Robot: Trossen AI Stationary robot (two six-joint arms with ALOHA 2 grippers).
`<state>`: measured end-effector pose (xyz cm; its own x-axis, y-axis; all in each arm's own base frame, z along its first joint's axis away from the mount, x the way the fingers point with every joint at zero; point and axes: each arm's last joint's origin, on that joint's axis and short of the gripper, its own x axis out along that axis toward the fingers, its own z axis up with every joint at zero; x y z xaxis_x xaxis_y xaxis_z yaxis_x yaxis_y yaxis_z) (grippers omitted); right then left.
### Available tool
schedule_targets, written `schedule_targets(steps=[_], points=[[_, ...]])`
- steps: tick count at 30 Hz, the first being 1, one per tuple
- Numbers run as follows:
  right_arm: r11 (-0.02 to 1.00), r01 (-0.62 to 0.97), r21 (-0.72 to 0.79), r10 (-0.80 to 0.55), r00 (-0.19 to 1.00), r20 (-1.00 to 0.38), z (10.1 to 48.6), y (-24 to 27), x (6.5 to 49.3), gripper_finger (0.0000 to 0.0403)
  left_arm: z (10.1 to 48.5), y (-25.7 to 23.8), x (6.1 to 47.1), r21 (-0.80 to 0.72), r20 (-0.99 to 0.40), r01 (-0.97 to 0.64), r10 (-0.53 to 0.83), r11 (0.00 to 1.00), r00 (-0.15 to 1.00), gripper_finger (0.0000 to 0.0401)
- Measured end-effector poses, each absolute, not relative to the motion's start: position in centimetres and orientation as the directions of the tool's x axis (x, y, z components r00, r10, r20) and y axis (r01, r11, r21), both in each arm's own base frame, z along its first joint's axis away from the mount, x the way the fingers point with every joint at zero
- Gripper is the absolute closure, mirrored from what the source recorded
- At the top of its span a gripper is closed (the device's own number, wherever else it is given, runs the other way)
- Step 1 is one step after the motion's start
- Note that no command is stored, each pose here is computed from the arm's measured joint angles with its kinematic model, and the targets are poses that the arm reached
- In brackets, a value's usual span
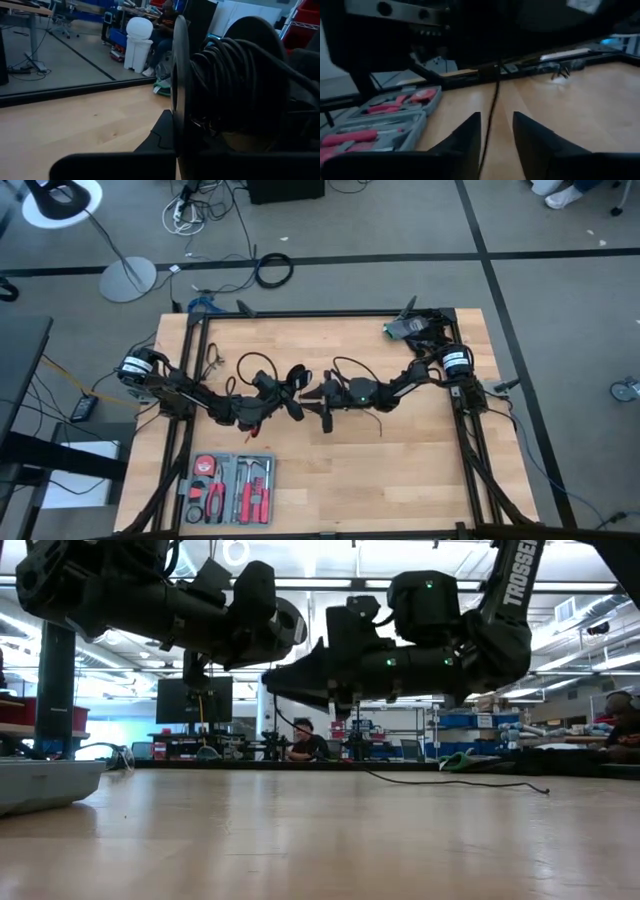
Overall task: Coil cords
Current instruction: Coil the black wire onto the spool
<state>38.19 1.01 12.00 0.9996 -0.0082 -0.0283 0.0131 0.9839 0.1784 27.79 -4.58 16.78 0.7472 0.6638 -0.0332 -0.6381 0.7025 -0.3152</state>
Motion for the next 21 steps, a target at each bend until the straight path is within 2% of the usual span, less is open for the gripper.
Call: schedule_targets(steps=[5, 10, 17, 21], points=[[0.993, -0.033, 0.111, 0.036, 0.999, -0.027, 12.2, 1.1, 38.5, 0.0387, 16.8, -4.6, 27.8, -0.318, -0.031, -0.634, 0.661, 0.705, 0.75, 0.0401], [0.994, -0.098, 0.042, 0.098, 0.995, -0.001, 13.5, 1.4, 39.8, 0.0398, 16.8, -4.6, 27.8, -0.322, -0.031, -0.631, 0.659, 0.706, 0.752, 0.0401], [0.993, -0.116, -0.01, 0.112, 0.976, -0.19, 13.6, 1.5, 41.9, 0.04, 16.9, -4.7, 27.9, -0.34, -0.023, -0.599, 0.631, 0.725, 0.776, 0.0401], [0.993, -0.117, -0.019, 0.111, 0.974, -0.198, 13.6, 1.5, 42.0, 0.0401, 17.2, -4.7, 27.9, -0.362, -0.002, -0.582, 0.624, 0.728, 0.782, 0.0401]])
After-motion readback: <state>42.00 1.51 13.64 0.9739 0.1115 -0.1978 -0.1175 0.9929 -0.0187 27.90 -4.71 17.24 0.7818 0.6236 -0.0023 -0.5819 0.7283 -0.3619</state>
